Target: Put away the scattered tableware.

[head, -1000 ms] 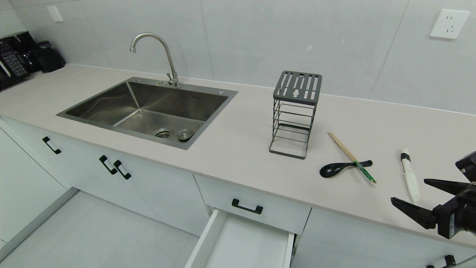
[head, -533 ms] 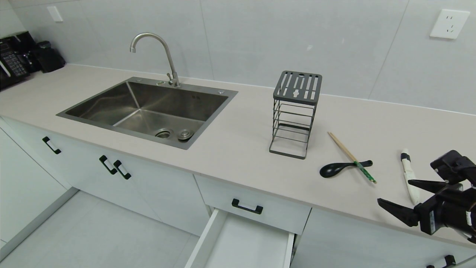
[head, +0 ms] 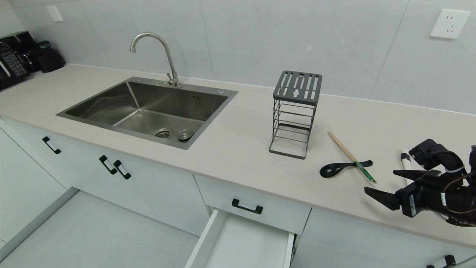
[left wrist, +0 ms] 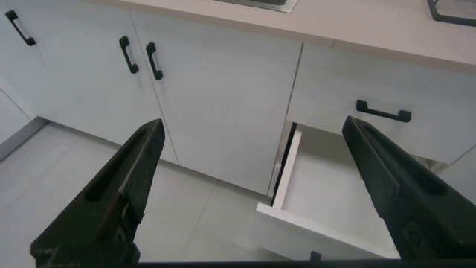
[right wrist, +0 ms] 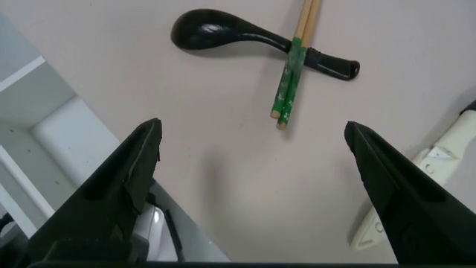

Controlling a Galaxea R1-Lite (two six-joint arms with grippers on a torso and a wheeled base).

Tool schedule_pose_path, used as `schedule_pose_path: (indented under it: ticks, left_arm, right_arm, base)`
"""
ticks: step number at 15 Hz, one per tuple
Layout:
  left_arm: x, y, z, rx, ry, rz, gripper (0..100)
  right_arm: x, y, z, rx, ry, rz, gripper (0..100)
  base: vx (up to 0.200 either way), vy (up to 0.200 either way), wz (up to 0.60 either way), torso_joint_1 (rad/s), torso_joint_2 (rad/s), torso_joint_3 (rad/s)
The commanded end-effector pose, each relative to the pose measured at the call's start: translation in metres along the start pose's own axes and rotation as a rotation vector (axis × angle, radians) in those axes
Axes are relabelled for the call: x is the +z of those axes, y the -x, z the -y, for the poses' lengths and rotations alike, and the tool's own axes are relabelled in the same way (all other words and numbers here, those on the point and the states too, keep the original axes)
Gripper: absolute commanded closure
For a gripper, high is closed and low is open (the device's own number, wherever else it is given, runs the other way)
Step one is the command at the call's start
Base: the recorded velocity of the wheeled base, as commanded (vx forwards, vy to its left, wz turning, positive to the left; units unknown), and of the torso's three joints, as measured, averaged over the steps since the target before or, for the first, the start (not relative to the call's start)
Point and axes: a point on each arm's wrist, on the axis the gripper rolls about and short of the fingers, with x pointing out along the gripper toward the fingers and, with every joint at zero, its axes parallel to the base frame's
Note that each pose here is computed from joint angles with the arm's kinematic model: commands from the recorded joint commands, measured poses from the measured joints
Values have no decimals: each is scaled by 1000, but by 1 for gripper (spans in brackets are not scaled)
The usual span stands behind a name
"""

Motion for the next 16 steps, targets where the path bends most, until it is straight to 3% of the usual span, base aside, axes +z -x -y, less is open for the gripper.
schedule_pose_path:
  ticks: [1, 7, 16]
  left_arm:
    - [0, 0, 0, 1, 0, -1, 0]
    - [0, 0, 0, 1, 0, -1, 0]
    - [0, 0, 0, 1, 0, -1, 0]
  right_arm:
    - [1, -22, 5, 9, -13, -27, 0]
    - [-7, -47, 7, 23, -62, -81, 0]
    - [-1, -86, 18, -32, -85, -50, 0]
  base:
    - [0, 0, 0, 0, 0, 0]
    - [0, 0, 0, 0, 0, 0]
    - [0, 0, 0, 0, 0, 0]
